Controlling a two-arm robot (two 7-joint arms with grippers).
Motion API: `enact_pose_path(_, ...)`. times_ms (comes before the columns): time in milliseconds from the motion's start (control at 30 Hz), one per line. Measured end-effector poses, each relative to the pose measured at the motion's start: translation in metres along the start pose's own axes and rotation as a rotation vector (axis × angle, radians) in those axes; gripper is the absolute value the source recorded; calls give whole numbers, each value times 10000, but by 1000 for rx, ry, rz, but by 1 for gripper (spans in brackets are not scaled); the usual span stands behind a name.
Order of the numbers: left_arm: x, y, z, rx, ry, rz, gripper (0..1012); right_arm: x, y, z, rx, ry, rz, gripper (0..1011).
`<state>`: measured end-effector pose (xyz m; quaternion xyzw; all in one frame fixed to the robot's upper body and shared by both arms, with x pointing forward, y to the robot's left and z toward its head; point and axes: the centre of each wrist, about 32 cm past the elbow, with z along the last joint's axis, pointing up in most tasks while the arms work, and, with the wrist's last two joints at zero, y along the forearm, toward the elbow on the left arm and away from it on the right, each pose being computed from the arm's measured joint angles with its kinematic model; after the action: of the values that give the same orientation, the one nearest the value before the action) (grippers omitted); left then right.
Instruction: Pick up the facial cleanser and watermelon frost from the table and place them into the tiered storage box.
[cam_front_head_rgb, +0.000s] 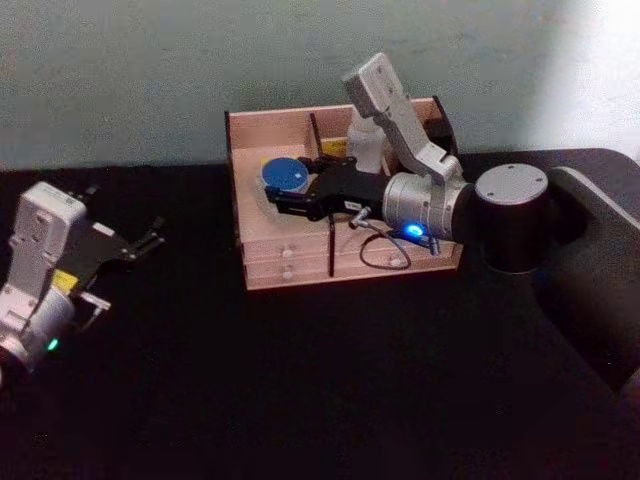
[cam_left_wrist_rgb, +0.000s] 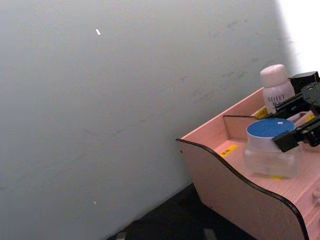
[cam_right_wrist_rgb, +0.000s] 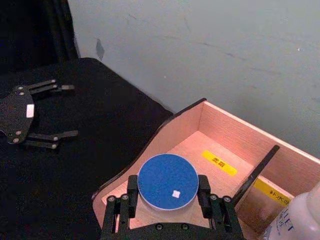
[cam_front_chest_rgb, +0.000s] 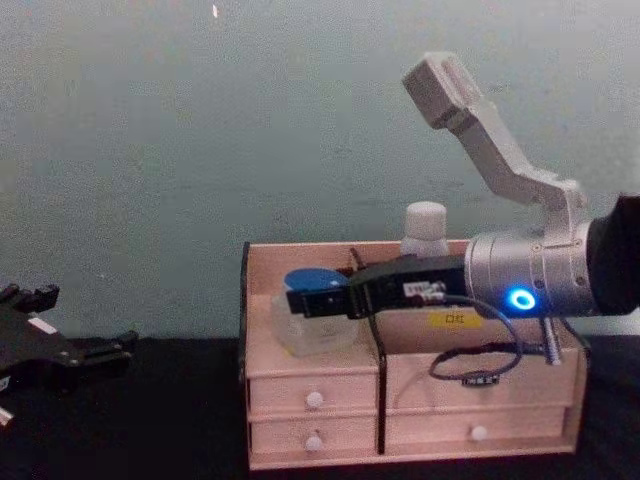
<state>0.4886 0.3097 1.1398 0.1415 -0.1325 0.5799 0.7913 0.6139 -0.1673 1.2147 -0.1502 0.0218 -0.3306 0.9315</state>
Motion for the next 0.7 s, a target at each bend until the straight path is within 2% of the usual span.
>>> enact_pose_path(267, 0, 0, 0, 0, 0, 0, 1001, 0, -2, 2, 0, 0, 0, 715)
enact_pose_path(367, 0, 0, 0, 0, 0, 0, 1001, 0, -2, 3, 0, -1, 0, 750)
enact_pose_path(500, 0, 0, 0, 0, 0, 0, 1001, 0, -3, 3, 0, -1, 0, 878)
enact_pose_path(533, 0, 0, 0, 0, 0, 0, 1001, 0, -3, 3, 0, -1, 0, 878)
enact_pose_path(667, 0, 0, 0, 0, 0, 0, 1001, -1, -4, 3, 0, -1, 0, 1000)
enact_pose_path(700, 0, 0, 0, 0, 0, 0, 1001, -1, -4, 2, 0, -1, 0, 1002)
